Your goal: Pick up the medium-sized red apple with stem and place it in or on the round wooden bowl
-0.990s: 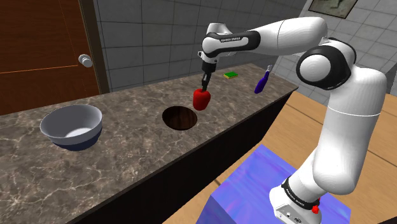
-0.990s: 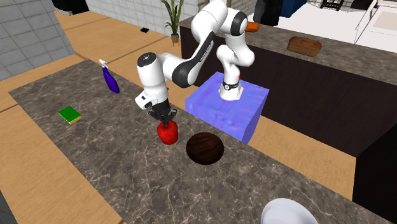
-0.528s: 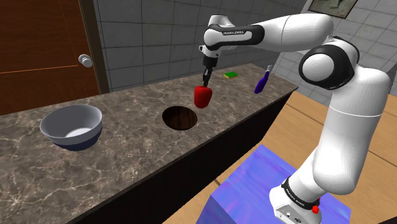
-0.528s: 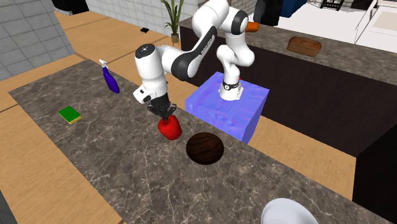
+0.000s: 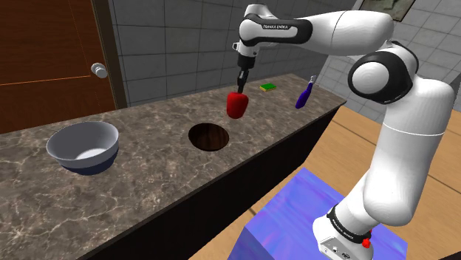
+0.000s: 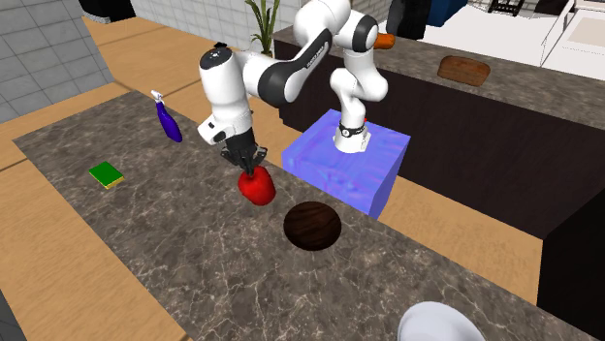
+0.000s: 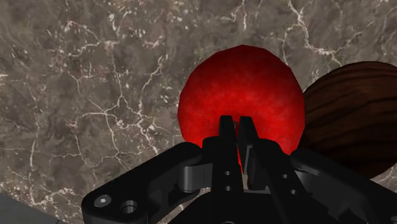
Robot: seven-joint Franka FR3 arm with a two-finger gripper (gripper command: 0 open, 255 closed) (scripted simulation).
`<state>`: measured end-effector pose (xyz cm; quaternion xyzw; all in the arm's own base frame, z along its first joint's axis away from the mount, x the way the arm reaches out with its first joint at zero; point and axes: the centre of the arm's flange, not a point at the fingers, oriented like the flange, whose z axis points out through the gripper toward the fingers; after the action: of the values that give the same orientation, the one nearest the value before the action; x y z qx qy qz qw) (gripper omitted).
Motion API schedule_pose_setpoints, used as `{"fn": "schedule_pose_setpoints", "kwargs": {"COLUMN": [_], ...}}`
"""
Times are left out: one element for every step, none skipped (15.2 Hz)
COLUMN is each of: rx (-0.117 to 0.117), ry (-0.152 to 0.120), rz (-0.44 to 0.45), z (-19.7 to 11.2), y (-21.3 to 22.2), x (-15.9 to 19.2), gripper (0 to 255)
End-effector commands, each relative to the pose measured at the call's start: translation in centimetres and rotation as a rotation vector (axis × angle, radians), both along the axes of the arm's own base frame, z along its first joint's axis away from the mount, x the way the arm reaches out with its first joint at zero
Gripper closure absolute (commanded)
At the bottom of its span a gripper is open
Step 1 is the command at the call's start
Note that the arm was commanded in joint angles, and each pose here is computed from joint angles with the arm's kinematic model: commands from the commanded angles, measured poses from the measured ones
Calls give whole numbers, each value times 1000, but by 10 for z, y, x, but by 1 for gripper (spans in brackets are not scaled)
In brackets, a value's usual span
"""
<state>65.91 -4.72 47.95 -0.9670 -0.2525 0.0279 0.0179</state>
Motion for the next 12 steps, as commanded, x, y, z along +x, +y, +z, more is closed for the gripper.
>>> {"fn": "schedule_pose_setpoints", "kwargs": {"rx": [0,0,0,0,0,0,0,0,0,0,0,0], "ry": [0,0,0,0,0,0,0,0,0,0,0,0], "rz": [0,0,0,0,0,0,0,0,0,0,0,0], "z": [11,16,21,27,32,37,42,48,48,53,58,62], "y": [0,0,0,0,0,0,0,0,0,12,24,36], "x": [-1,-1,-1,-1,-1,-1,-1,-1,-1,-4,-6,-9], "gripper": [255,255,255,255,255,255,255,255,255,255,255,255]}}
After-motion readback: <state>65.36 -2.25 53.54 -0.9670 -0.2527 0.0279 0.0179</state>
